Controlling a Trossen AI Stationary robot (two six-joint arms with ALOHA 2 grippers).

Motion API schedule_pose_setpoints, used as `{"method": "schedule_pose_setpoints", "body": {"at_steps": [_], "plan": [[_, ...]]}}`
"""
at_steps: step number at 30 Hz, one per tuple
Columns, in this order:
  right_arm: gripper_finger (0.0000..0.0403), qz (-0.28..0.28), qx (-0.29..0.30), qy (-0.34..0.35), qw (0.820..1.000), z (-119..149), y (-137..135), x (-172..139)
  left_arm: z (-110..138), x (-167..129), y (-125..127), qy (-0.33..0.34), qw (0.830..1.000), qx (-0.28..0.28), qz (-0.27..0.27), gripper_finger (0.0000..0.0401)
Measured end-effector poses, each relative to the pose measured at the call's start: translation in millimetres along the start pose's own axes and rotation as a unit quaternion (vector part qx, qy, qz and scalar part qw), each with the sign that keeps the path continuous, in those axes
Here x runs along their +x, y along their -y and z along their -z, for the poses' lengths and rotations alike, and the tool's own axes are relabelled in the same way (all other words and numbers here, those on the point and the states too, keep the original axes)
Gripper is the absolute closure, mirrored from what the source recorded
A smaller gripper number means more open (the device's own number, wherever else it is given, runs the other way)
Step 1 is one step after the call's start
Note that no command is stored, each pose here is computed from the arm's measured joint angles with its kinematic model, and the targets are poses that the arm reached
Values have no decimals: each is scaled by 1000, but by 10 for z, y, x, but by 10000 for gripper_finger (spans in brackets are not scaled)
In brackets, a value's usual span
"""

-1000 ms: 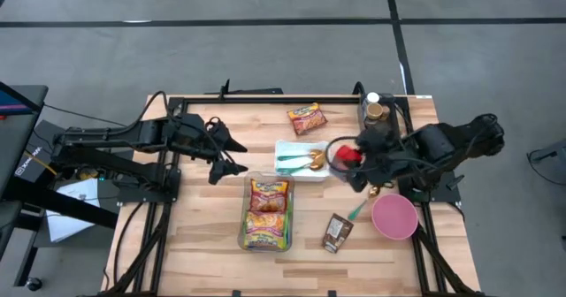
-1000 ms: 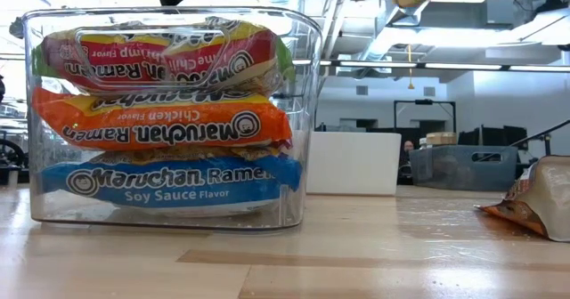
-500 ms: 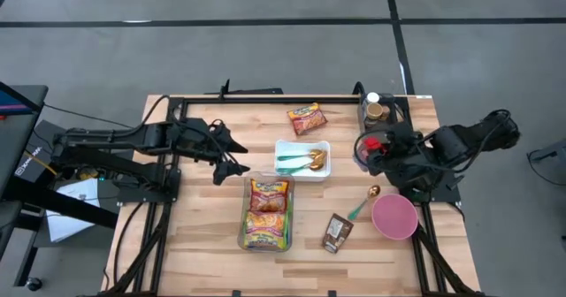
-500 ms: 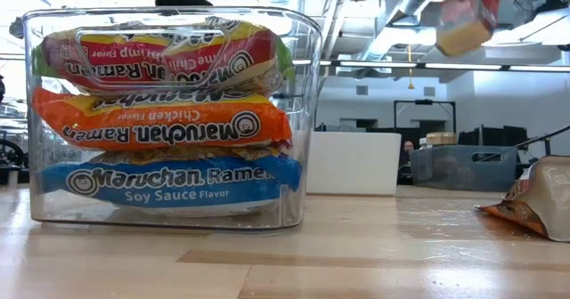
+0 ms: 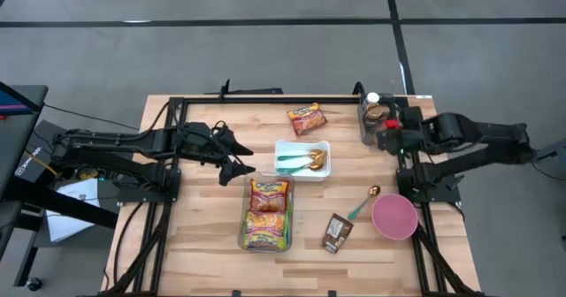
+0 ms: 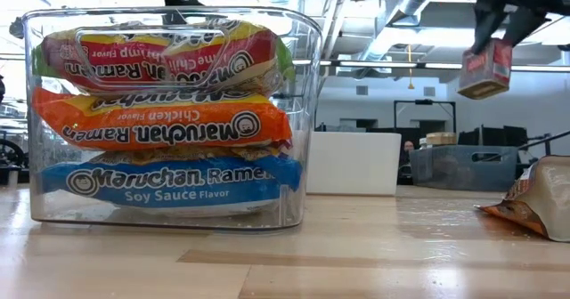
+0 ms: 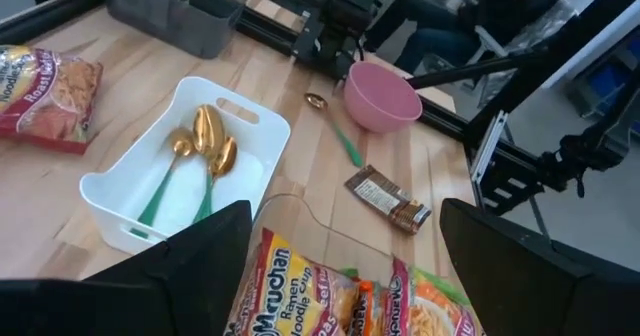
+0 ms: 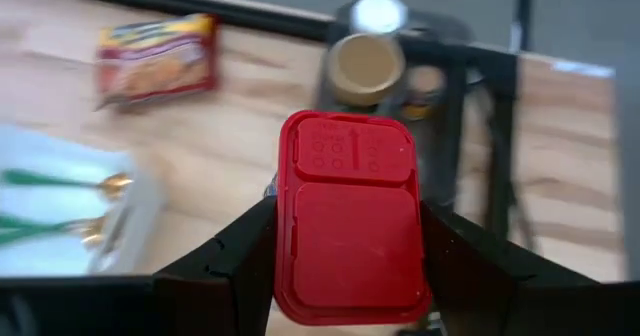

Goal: Pick & Place Food Item
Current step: Put the red spice can into the black bin

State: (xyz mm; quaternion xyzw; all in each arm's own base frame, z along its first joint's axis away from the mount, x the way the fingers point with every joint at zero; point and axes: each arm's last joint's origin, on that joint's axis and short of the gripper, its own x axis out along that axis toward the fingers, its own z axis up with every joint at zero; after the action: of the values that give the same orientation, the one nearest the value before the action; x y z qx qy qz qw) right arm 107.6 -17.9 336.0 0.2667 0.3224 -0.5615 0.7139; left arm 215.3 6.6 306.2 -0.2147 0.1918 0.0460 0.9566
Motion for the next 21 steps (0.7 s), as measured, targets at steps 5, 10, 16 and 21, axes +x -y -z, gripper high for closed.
{"method": "schedule_pose_setpoints", "body": {"at_steps": [5,10,16,21], "plan": [[202,56,-29,-1,998,-138,107,103,-42,-3,-64,12,1000,-5,-12,82],[202,96,-56,-9,994,-237,182,184,-86,-9,-125,27,999,2,-23,82],[202,109,-59,-1,992,-310,188,353,-105,-13,-171,29,999,2,-30,82],[202,124,-79,-4,989,-248,196,603,-105,-14,-172,29,999,2,-31,82]]}}
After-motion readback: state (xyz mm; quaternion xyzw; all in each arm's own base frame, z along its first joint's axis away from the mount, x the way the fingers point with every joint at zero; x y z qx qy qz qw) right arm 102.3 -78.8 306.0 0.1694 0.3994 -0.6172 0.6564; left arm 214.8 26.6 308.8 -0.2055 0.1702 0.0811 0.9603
